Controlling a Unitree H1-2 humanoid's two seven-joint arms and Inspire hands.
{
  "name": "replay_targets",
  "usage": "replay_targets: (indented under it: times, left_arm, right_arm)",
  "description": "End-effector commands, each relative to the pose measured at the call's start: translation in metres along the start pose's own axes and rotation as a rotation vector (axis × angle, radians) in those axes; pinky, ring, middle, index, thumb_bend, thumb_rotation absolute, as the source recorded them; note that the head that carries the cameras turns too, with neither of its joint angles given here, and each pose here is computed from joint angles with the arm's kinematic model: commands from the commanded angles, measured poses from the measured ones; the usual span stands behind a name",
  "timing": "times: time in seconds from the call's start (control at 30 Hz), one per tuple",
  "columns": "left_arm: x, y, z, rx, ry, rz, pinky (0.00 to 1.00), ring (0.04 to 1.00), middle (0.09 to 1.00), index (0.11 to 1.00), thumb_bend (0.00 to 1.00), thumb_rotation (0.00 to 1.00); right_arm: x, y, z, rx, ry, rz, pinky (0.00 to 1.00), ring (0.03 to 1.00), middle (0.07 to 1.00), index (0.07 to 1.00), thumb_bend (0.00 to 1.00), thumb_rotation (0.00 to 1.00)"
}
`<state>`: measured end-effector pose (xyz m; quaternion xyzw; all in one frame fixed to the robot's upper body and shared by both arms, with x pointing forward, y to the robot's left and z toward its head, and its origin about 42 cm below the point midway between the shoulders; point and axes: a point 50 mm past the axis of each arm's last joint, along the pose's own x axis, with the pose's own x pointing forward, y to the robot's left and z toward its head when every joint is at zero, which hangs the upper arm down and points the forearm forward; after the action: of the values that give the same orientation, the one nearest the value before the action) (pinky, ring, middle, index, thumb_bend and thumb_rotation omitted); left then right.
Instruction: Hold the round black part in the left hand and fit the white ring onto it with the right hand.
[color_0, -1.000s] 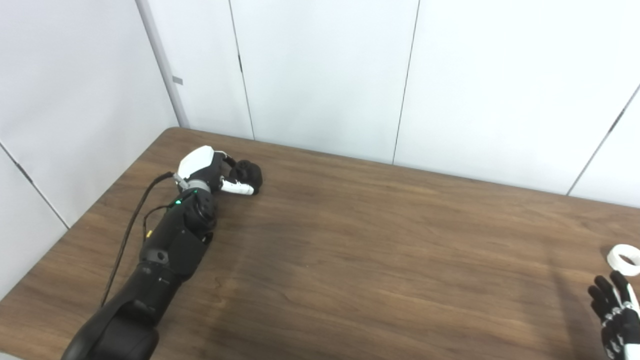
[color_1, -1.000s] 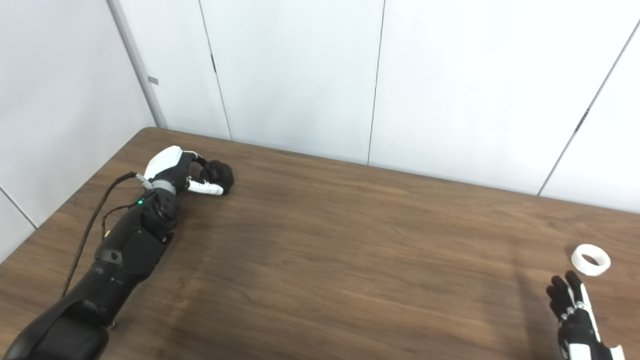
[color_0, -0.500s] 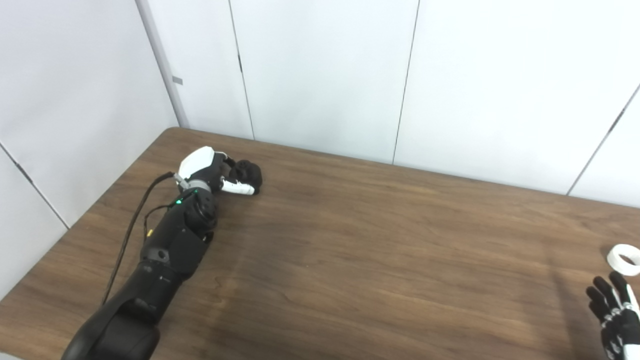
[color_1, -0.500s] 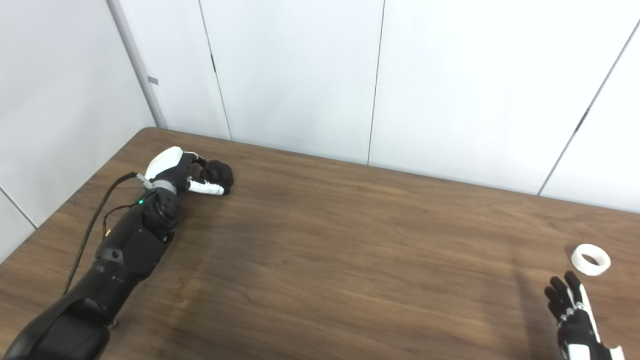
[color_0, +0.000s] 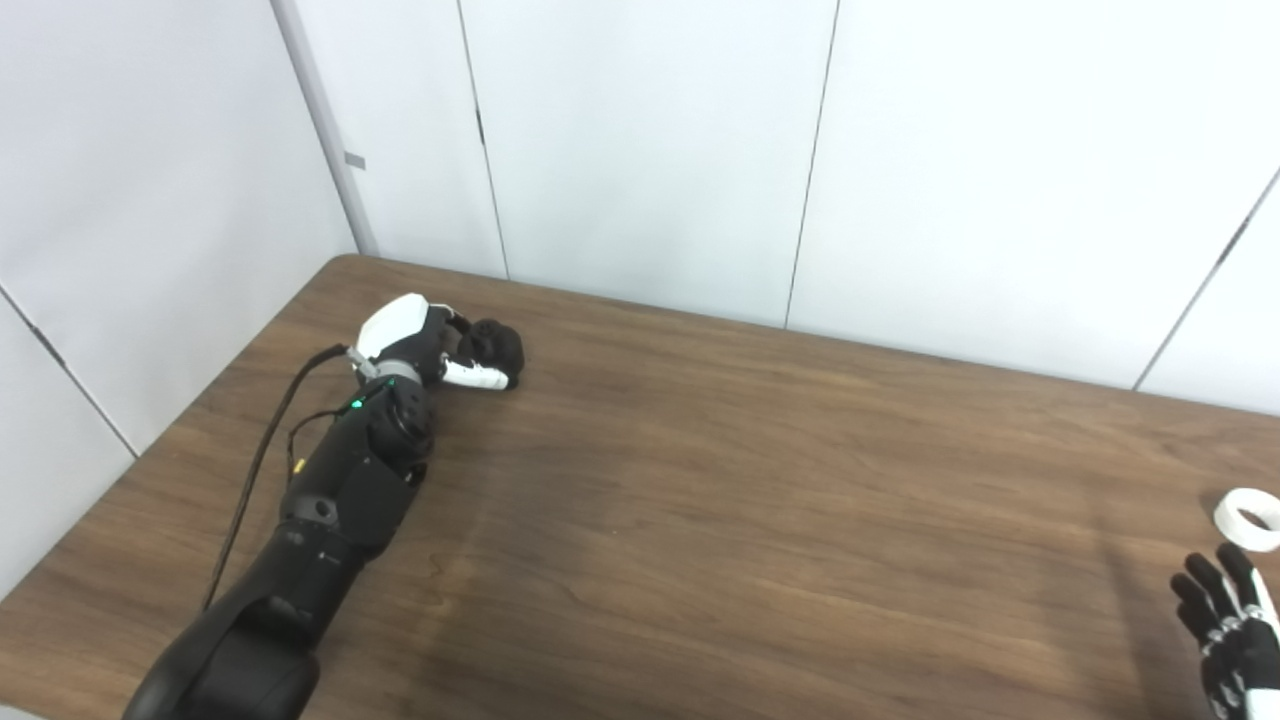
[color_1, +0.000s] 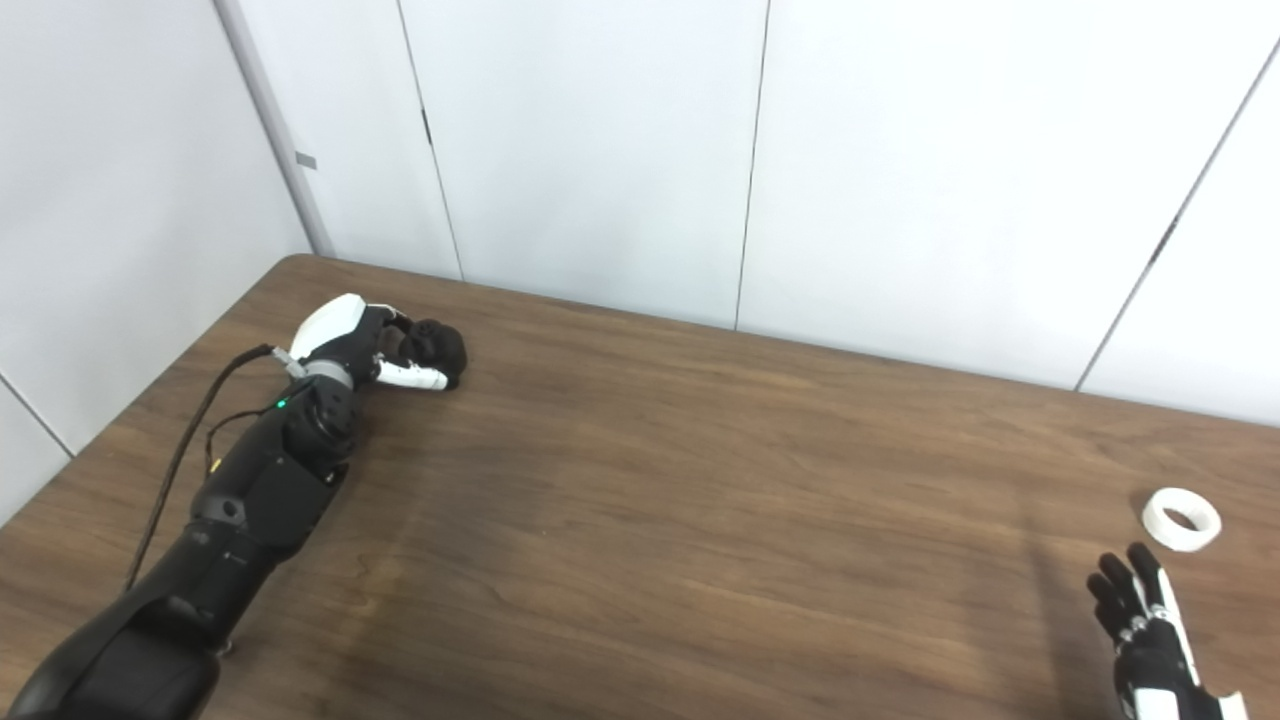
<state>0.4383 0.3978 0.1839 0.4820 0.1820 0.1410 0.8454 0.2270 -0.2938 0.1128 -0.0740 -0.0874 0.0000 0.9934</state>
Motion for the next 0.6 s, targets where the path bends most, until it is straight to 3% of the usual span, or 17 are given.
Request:
replay_targets:
  times: [0.0,0.37,0.47,0.53,0.57]
  left_arm:
    - [0.0081,0.0315,0.0179,-0.003,-0.034,0.083,1.00,0.965,0.903,0.776,0.86,0.31]
    - [0.0073,0.0305,0.0192,-0.049,-0.041,0.094,0.98,0.934,0.875,0.714,0.82,0.24]
    - [0.0064,0.0305,0.0195,-0.076,-0.051,0.101,0.97,0.934,0.868,0.647,0.76,0.17]
    - [0.0060,0.0298,0.0187,-0.095,-0.060,0.110,0.93,0.922,0.845,0.524,0.57,0.09]
    - [0.0056,0.0293,0.0185,-0.106,-0.064,0.114,0.91,0.915,0.834,0.505,0.55,0.07]
  right_arm:
    - [-0.0300,0.0115,-0.0267,0.051,0.121,-0.031,0.96,0.936,0.945,0.969,0.53,1.00]
    - [-0.0306,0.0117,-0.0261,0.046,0.125,-0.025,0.96,0.940,0.946,0.969,0.52,1.00]
    - [-0.0308,0.0116,-0.0261,0.045,0.127,-0.022,0.97,0.946,0.954,0.974,0.53,1.00]
    - [-0.0310,0.0116,-0.0262,0.043,0.129,-0.025,0.97,0.943,0.950,0.970,0.53,1.00]
    - [-0.0313,0.0116,-0.0258,0.042,0.131,-0.026,0.96,0.940,0.948,0.968,0.53,1.00]
